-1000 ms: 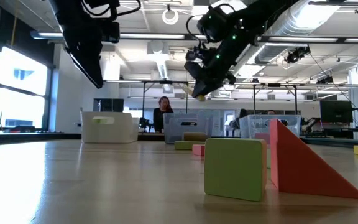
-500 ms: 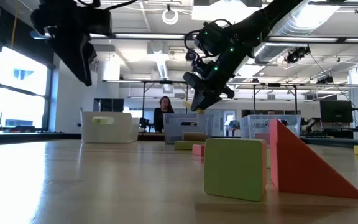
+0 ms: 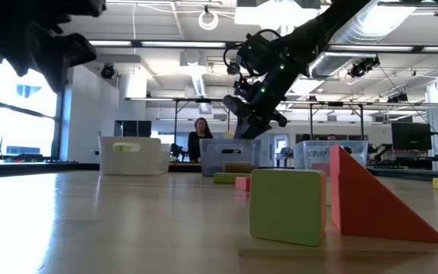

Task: Sort & place blocks by color
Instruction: Put the yellow block into the black bin, then put the orange block into the transparent bin

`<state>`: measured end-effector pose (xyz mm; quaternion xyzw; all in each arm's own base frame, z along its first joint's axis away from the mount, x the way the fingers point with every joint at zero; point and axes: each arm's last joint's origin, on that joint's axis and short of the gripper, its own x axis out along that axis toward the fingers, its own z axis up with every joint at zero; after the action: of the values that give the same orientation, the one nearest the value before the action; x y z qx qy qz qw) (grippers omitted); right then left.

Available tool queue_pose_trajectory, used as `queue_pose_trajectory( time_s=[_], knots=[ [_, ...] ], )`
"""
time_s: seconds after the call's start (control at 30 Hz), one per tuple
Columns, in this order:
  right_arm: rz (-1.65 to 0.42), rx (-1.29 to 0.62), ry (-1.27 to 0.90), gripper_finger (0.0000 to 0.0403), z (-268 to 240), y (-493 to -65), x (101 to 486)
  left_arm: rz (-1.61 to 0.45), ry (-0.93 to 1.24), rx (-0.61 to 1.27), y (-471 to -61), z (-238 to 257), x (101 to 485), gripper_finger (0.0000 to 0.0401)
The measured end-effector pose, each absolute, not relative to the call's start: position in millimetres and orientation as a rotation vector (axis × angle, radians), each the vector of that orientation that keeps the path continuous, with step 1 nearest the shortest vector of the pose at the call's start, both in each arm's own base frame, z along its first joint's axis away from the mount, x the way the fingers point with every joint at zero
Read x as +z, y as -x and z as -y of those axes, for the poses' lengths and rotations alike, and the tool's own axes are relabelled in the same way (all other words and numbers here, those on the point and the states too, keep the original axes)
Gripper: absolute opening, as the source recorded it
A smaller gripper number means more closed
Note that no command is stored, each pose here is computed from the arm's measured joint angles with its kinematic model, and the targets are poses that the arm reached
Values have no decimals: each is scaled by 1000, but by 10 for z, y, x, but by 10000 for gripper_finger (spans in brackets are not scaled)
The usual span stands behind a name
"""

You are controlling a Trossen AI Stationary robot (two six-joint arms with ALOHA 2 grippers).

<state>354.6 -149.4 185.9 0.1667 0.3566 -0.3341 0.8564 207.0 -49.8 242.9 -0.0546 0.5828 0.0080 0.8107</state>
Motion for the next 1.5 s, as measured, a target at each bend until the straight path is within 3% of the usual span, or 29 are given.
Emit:
queue_pose_trajectory(
  time_s=[0.33,0.63,0.8,1.5],
  knots=[
    [-767,-700,-345,86,1489,-3534,1853,-1259,122,-52,-1947,863,2429,225],
    [-762,-718,-345,171,1492,-3530,1860,-1266,96,-108,-1855,1046,2430,225],
    [-734,-731,-355,198,1491,-3522,1971,-1265,97,-108,-1835,1082,2430,226],
    [-678,-653,-365,201,906,-3864,2662,-1289,162,-116,-1658,1338,2429,226]
  ],
)
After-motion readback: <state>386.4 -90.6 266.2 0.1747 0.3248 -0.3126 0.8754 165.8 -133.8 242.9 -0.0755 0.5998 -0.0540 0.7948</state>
